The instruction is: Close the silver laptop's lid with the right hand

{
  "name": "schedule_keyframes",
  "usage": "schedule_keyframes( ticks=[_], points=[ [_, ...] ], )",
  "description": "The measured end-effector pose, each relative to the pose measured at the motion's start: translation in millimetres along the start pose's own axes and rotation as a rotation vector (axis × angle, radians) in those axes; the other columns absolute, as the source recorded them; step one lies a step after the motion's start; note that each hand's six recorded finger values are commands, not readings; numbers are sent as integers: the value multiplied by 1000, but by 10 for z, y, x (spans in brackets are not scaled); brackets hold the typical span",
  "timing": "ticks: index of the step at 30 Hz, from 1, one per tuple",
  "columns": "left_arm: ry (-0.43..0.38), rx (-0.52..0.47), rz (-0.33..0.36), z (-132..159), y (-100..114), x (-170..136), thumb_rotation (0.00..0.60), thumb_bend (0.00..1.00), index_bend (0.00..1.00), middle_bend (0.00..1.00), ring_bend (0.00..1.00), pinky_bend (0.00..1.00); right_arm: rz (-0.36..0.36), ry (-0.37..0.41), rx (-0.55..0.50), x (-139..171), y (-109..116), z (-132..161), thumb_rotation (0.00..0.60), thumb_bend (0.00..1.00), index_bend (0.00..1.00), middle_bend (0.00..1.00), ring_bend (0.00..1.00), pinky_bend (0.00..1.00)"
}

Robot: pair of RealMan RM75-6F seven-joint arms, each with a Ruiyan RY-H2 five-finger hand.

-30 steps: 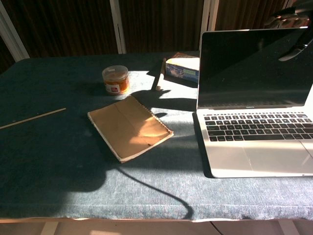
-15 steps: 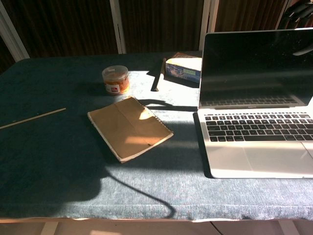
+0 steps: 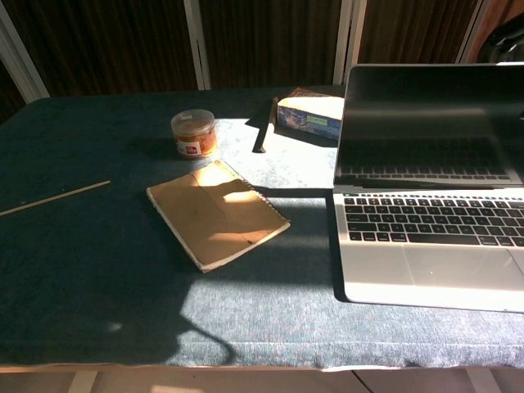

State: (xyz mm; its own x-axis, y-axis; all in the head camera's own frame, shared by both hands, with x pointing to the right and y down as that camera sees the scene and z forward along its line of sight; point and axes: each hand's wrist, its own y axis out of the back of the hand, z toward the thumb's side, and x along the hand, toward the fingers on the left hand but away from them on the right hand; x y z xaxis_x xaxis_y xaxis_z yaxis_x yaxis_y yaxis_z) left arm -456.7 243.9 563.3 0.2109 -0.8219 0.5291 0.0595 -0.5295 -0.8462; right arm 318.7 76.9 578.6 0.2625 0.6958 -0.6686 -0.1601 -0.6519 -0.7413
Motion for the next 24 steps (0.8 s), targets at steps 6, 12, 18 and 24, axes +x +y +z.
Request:
schedule_keyframes(
  ticks=[6,12,18,24],
  points=[
    [6,11,-4,-4,7,-29,600,42,0,103,0,93,3,54,75,182,-155,121,600,99,259,379,283,391],
    [13,19,-8,-20,13,-62,600,42,0,103,0,93,35,101,141,405,-368,224,600,99,180,352,227,319],
    [13,21,-7,-28,14,-84,600,42,0,103,0,93,93,128,178,584,-606,261,600,99,50,226,131,236],
    [23,21,-14,-64,-1,-105,600,42,0,103,0,93,130,144,186,644,-809,264,600,99,1,159,86,210]
  ],
)
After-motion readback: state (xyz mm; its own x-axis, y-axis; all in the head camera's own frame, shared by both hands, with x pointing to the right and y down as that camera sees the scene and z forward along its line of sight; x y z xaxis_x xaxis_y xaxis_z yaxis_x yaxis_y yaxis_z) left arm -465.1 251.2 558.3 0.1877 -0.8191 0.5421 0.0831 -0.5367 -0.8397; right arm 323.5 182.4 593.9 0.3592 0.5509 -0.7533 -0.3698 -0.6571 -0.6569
